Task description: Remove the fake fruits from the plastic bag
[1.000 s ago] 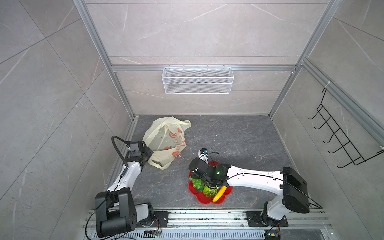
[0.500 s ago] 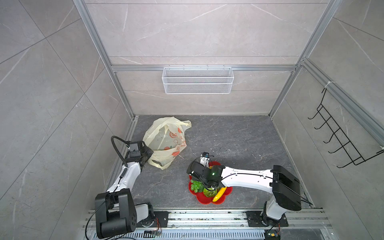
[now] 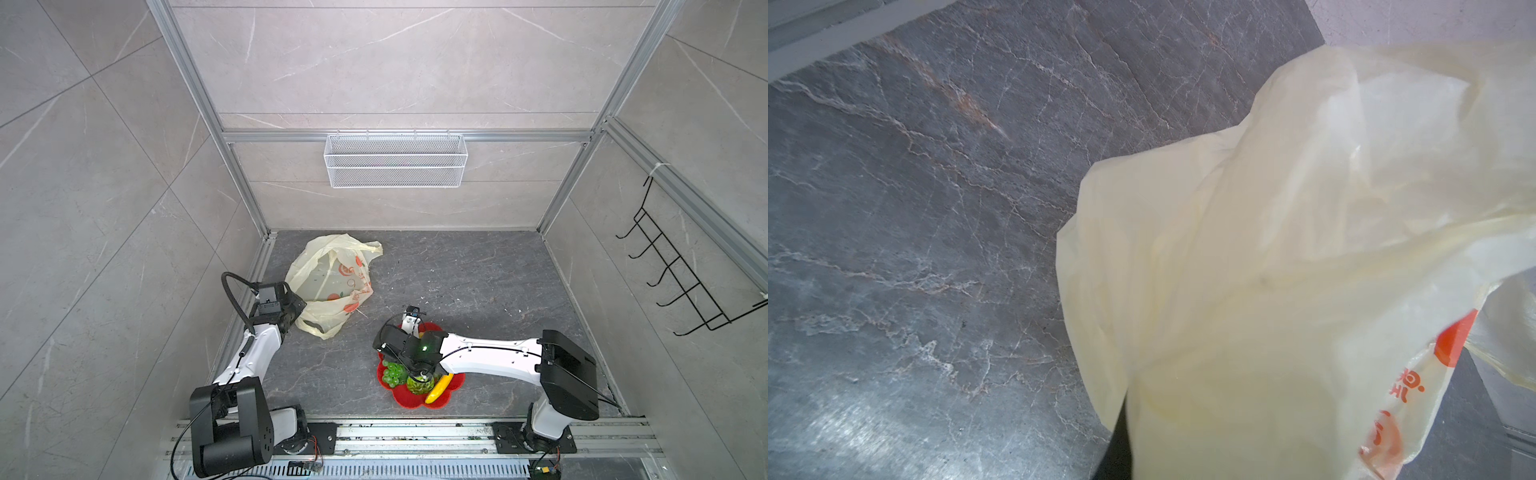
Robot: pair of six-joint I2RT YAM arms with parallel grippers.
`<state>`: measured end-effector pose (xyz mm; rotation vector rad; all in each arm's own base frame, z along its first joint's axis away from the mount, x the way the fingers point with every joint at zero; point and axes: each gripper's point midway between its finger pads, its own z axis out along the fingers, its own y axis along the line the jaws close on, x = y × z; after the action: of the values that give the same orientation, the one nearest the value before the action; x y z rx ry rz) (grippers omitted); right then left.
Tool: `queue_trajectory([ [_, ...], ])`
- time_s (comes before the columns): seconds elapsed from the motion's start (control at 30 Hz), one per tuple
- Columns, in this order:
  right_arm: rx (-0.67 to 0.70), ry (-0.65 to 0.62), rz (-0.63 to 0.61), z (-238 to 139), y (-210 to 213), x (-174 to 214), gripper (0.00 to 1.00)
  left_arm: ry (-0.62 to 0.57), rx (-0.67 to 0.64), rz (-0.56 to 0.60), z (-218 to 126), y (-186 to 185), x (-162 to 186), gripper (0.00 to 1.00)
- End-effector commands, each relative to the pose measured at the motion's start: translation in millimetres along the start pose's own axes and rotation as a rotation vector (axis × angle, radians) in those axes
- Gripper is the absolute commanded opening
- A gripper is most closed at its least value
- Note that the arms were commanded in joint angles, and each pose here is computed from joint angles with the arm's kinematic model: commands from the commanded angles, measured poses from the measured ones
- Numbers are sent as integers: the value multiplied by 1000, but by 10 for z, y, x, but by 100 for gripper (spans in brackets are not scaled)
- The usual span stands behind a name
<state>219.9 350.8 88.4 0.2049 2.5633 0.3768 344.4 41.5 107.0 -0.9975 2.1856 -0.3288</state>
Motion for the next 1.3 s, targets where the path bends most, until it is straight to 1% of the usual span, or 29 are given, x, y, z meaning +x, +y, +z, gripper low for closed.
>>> queue_trajectory([
  [0.0,28,-20,-2,-10,-24,-24,61,-28,33,17,-47,-57,-64,3],
  [0.13,25,-26,7,-39,-37,-41,68,-26,30,15,-40,-47,-61,3],
  [0.43,-10,-48,17,-156,4,-111,71,-24,28,15,-25,-42,-57,3],
  [0.63,-2,-88,-15,-273,47,-158,78,-23,29,15,-22,-43,-54,3],
  [0.67,-4,-91,-18,-287,60,-165,97,-24,30,15,-21,-45,-57,3],
  [0.7,-3,-94,-23,-297,68,-169,100,-23,31,16,-21,-46,-53,3],
  [0.83,1,-100,-28,-306,90,-179,100,-26,32,15,-28,-51,-61,3],
  [1.07,-24,-122,-74,-405,225,-228,100,-20,37,18,-12,-62,-55,3],
  [1.2,-50,-150,-111,-562,304,-326,97,18,70,36,42,-143,-20,2],
  [1.27,-62,-172,-141,-668,317,-399,97,47,86,52,75,-199,4,0],
])
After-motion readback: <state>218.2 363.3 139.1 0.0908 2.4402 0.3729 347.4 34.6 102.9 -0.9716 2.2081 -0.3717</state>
